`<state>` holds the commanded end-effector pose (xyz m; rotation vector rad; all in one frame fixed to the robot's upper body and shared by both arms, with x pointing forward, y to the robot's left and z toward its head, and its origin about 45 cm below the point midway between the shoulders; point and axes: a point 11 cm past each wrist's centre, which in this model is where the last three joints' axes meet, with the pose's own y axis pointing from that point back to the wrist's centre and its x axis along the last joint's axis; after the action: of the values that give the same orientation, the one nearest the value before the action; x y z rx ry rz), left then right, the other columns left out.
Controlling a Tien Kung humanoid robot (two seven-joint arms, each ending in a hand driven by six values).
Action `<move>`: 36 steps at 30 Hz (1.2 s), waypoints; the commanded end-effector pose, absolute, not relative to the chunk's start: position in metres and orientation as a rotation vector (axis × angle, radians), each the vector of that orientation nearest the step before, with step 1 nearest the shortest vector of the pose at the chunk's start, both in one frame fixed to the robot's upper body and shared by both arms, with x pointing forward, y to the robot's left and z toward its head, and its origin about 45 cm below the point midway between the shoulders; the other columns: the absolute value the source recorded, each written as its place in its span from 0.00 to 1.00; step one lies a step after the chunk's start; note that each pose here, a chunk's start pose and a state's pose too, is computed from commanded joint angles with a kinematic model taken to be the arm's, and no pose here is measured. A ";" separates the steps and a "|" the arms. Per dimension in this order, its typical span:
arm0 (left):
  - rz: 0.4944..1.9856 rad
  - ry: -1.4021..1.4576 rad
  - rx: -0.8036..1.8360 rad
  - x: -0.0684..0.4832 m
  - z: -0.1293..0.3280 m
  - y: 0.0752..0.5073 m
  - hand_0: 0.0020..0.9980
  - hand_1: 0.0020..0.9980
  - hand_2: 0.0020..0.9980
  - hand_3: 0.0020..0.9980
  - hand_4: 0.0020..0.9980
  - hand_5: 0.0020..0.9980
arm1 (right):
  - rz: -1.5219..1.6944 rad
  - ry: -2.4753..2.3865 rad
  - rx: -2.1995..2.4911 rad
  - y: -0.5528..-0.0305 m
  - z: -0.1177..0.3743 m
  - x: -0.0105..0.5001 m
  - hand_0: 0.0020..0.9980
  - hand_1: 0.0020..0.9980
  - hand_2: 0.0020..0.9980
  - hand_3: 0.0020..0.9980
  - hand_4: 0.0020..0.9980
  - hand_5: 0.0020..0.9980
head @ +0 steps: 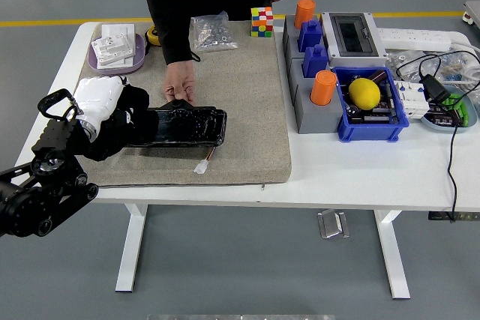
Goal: Pick the rag up,wipe the panel,place it on the desk
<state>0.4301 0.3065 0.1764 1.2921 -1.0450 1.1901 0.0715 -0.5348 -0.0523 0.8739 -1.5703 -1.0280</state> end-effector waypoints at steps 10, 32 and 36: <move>1.265 -1.012 1.315 0.428 0.179 0.335 0.23 0.25 0.50 0.34 0.23 0.00 | -1.034 -1.569 0.873 -0.533 -0.054 0.070 0.72 0.63 0.68 0.59 0.98 0.55; 1.390 -0.879 1.306 0.416 0.161 0.377 0.28 0.35 0.52 0.46 0.21 0.00 | -1.042 -1.565 0.876 -0.528 -0.056 0.071 0.72 0.63 0.68 0.59 0.98 0.55; 1.401 -0.851 1.294 0.416 0.160 0.379 0.28 0.35 0.52 0.46 0.21 0.00 | -1.043 -1.565 0.878 -0.527 -0.057 0.072 0.72 0.63 0.68 0.59 0.98 0.55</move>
<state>0.4164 0.3790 0.1603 1.2939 -0.8506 1.4011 0.0720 -0.5272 -0.0567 0.8779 -1.5651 -1.0433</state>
